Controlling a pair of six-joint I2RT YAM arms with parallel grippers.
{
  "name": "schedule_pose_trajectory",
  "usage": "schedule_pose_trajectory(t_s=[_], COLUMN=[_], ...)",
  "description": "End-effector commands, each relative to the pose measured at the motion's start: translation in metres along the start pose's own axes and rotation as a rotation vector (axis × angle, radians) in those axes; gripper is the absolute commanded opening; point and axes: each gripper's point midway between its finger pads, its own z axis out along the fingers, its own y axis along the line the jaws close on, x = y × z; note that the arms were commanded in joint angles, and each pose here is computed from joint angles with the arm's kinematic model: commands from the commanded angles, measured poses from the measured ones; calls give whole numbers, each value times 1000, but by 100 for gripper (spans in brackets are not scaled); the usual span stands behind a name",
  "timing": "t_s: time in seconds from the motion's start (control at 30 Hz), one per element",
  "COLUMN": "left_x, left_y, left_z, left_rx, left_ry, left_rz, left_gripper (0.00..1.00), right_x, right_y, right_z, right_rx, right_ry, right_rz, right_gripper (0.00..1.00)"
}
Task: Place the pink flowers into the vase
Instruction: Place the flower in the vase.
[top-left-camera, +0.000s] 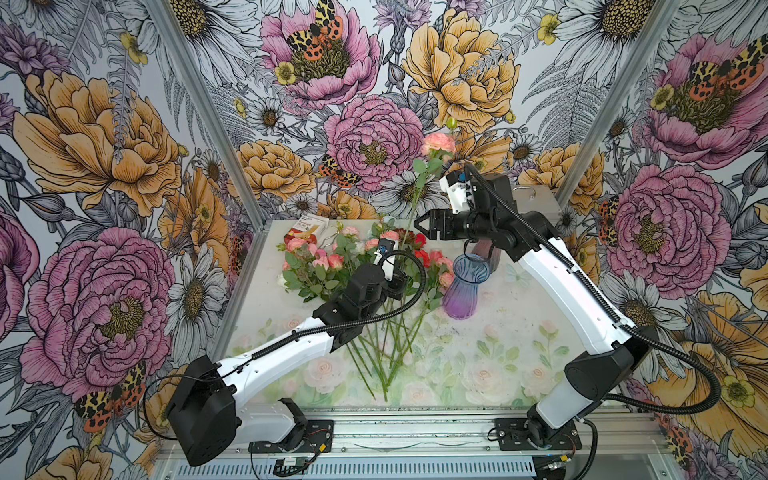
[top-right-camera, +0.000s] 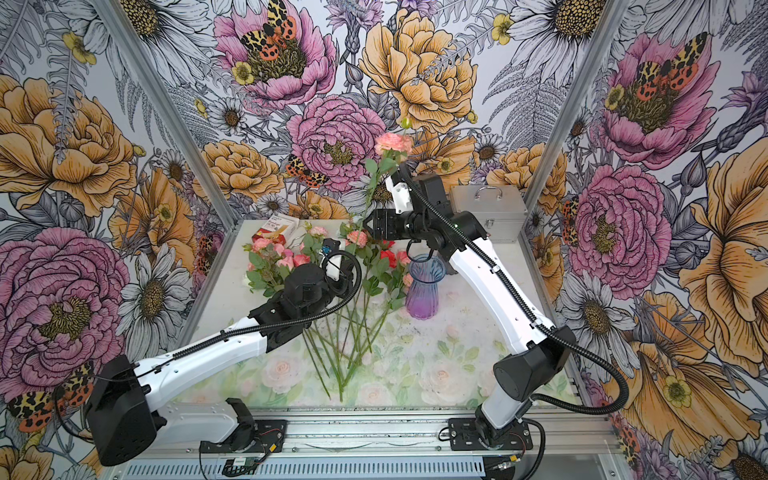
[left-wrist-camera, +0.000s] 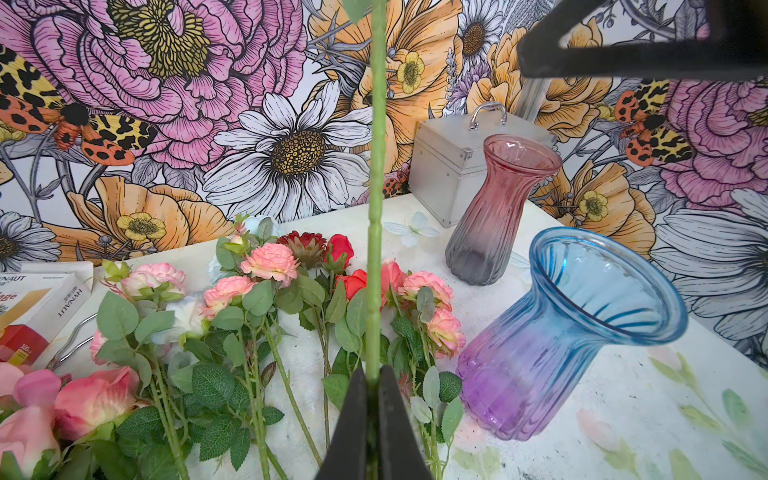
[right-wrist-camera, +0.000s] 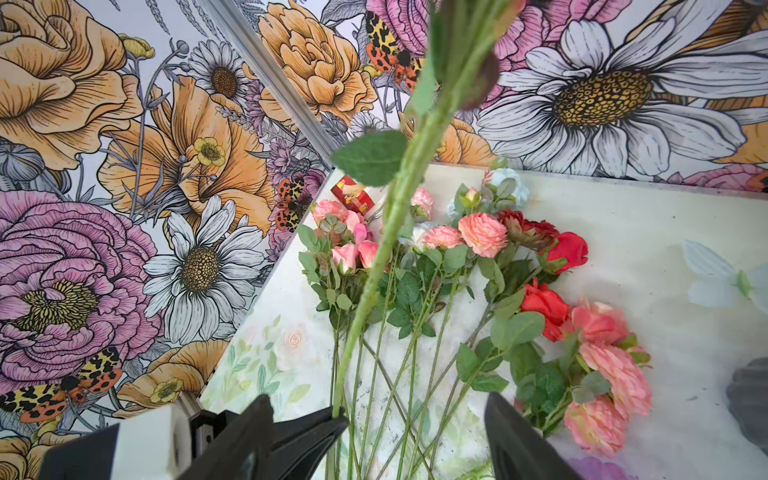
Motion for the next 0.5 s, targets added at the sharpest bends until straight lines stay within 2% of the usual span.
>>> schedule_pose_trajectory(t_s=[0.0, 0.37, 0.47], left_x=[-17, -11, -11], left_y=[-4, -19, -22], left_z=[-8, -12, -15], left_rx=[11, 44, 54], left_ry=[-62, -56, -60], left_rz=[-15, -19, -21], left_gripper=[0, 0, 0], right_x=[-14, -37, -38], right_y=[3, 12, 9], right_z=[6, 28, 31], right_rx=[-2, -31, -22], right_ry=[-38, -63, -63], right_rz=[-23, -37, -38], right_gripper=[78, 66, 53])
